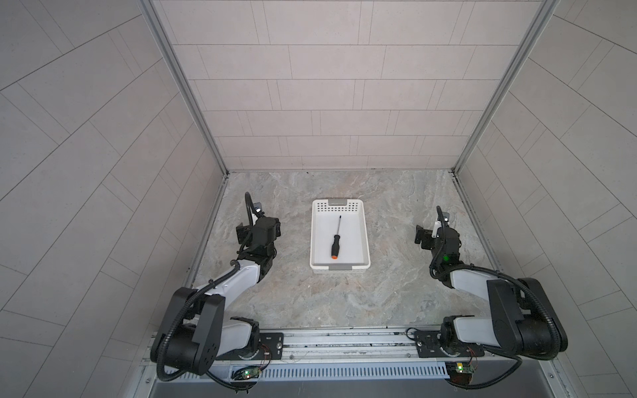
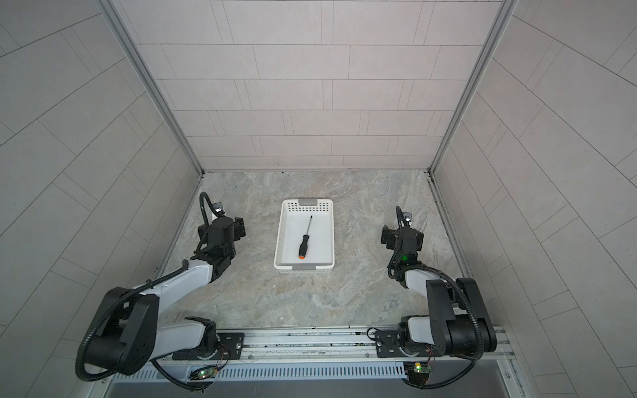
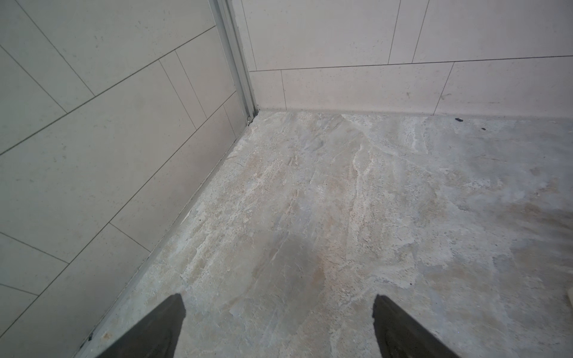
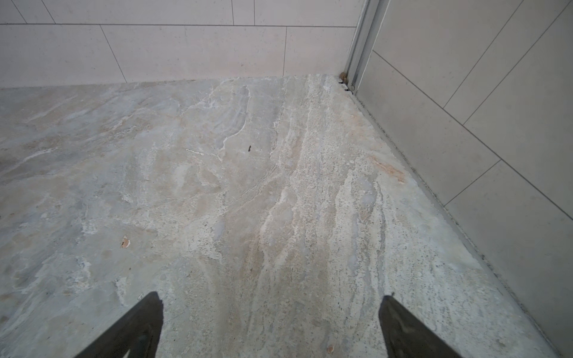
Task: Put the screwdriver in the bin
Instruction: Reset both arms
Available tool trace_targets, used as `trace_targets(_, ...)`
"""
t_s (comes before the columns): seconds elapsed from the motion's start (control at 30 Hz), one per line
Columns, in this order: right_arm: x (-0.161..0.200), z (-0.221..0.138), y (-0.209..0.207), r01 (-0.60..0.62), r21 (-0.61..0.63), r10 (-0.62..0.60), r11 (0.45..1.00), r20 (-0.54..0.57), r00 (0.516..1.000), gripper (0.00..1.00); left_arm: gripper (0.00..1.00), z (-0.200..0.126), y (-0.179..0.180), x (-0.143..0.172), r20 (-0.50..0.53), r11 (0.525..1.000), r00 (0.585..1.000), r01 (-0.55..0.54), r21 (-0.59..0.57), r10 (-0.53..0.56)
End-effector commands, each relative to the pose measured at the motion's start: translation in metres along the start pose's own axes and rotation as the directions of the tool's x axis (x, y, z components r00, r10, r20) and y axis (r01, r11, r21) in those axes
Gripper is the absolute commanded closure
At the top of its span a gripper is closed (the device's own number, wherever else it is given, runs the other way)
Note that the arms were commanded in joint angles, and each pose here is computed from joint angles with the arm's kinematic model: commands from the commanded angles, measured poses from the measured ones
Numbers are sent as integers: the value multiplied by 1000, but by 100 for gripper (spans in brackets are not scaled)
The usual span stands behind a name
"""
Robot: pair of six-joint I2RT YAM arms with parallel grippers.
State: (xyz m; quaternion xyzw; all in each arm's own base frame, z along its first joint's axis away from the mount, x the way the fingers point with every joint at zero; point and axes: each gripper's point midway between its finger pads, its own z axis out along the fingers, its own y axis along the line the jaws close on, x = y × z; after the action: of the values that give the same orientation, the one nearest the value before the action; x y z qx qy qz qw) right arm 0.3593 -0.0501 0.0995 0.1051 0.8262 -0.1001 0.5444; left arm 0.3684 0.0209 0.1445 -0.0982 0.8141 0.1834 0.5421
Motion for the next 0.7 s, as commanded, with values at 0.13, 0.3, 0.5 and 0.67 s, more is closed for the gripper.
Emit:
trace_targets(0.13, 1, 18, 5, 8, -4, -8, 1000, 40, 999, 0, 0, 24, -31, 25, -10, 984, 992, -127, 124, 129)
trace_targets(0.3, 1, 16, 12, 29, -36, -28, 999, 46, 999, 0, 0, 29, -16, 28, -8, 996, 997, -80, 38, 80)
trace_targets(0.5, 1, 11, 48, 192, -121, -185, 974, 67, 980, 0, 0, 47, 10, 45, -29, 997, 997, 79, 2, -78)
trace_targets(0.67, 2, 14, 45, 181, -103, -177, 978, 48, 983, 0, 0, 45, 9, 46, -57, 998, 996, 65, 15, -64)
